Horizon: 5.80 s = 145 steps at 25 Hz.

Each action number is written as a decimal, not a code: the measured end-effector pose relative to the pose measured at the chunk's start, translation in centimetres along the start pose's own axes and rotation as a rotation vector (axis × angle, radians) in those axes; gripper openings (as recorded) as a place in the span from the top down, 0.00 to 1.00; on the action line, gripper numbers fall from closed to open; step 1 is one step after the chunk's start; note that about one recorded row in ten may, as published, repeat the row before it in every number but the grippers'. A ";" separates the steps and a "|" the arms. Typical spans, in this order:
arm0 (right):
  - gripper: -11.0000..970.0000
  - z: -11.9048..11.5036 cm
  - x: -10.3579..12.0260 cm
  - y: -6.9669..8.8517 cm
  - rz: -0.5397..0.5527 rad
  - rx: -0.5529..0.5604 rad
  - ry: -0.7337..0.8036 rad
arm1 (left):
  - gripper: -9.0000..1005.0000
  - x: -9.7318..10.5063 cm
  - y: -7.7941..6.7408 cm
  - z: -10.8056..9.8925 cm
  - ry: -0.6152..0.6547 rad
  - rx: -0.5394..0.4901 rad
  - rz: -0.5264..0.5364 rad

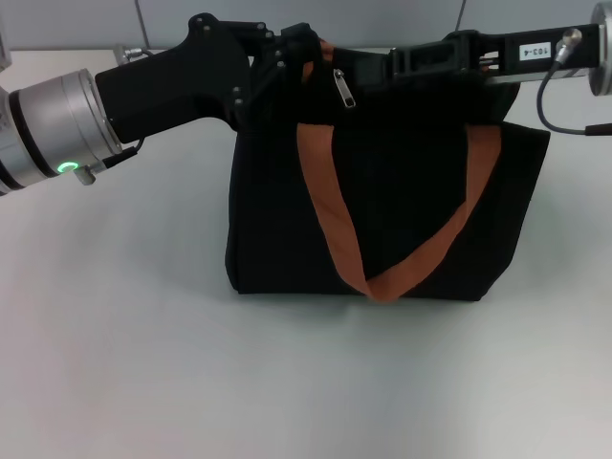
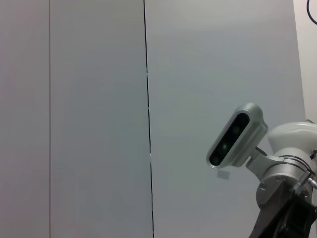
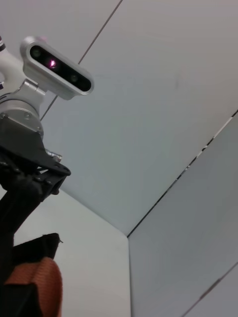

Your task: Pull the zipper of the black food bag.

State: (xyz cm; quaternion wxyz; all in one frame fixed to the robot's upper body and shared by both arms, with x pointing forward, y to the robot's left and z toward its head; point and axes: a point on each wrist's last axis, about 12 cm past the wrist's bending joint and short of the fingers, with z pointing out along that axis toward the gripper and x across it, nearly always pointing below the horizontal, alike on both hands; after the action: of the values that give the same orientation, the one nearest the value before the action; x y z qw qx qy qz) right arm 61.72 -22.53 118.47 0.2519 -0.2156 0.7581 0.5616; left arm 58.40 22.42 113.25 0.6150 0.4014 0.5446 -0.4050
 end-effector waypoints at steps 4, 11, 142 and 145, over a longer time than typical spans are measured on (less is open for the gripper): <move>0.55 1.1 -0.3 -0.2 0.022 0.044 0.037 | 0.96 0.0 0.0 0.0 0.000 0.000 -0.001; 0.55 1.5 -0.6 -0.4 0.031 0.064 0.035 | 0.96 -0.1 0.0 0.1 -0.004 0.004 -0.002; 0.99 0.7 -5.1 2.3 0.043 0.165 0.133 | 0.96 -0.4 -0.4 0.1 -0.048 0.030 -0.019; 0.99 0.6 -5.1 2.3 0.046 0.164 0.129 | 0.96 -0.4 -0.5 0.1 -0.048 0.031 -0.019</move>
State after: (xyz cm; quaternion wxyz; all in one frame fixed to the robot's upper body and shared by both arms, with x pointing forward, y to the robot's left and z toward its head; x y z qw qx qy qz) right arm 64.42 -21.06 123.21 0.2066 -0.2125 0.8208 0.4883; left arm 57.98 22.20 113.63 0.6176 0.3959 0.5271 -0.4290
